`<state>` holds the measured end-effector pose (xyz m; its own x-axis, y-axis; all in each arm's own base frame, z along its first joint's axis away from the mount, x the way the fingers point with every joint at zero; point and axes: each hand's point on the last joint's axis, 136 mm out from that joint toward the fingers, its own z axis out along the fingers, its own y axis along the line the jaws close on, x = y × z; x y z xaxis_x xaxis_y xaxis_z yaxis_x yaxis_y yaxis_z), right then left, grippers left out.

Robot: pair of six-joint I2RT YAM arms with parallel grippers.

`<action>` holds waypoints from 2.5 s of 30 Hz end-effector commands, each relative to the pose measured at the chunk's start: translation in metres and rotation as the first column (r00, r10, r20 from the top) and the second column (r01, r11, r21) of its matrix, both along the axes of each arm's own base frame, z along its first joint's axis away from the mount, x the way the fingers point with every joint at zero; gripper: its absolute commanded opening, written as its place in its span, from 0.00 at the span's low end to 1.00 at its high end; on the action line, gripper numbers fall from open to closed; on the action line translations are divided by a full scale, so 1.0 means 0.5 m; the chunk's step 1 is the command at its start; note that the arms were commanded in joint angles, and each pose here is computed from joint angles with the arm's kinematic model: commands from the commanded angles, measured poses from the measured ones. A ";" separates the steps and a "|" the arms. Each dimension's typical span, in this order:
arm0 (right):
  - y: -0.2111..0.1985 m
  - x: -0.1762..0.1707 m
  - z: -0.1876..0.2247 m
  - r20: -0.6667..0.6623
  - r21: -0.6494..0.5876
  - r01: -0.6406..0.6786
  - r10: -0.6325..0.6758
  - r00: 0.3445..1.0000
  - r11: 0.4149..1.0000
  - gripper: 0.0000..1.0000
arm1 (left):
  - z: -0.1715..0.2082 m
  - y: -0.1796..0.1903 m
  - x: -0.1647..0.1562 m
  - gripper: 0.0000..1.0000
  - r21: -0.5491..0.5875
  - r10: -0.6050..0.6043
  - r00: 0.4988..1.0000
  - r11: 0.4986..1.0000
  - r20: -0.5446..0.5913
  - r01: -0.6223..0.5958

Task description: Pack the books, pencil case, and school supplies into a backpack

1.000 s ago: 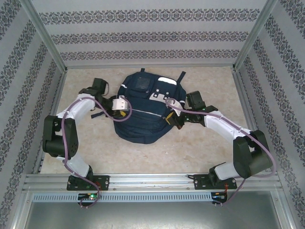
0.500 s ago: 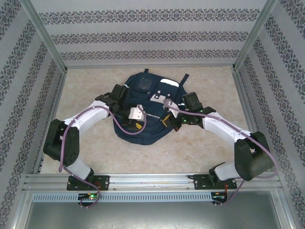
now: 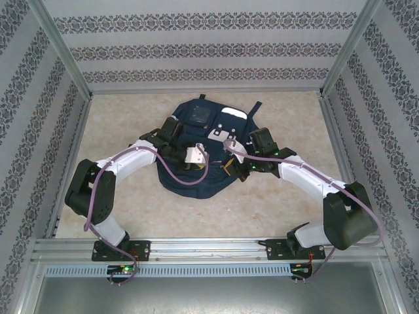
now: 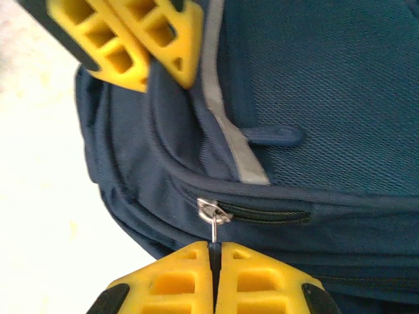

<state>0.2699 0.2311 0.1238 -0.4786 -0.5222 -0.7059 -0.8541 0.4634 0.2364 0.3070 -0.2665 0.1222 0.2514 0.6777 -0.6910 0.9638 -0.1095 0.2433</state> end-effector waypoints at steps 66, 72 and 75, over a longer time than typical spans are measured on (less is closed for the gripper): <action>-0.452 0.257 -0.034 0.377 0.303 0.831 -0.860 0.346 0.467 0.98 | -0.067 0.537 0.186 0.99 -0.399 0.950 0.055 -0.076 -0.307 -0.914; -0.452 0.258 -0.034 0.376 0.304 0.831 -0.860 0.345 0.466 0.98 | -0.067 0.535 0.185 0.99 -0.400 0.950 0.059 -0.072 -0.308 -0.914; -0.451 0.258 -0.033 0.377 0.304 0.830 -0.859 0.346 0.467 0.98 | -0.068 0.536 0.185 0.99 -0.399 0.950 0.058 -0.074 -0.308 -0.914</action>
<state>0.3927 -0.0024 0.0984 -0.3165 0.0283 -0.9482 0.0197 0.9995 0.0233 0.3936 0.0014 0.0744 -0.3817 -0.0244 -0.9240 0.0581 0.9970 -0.0503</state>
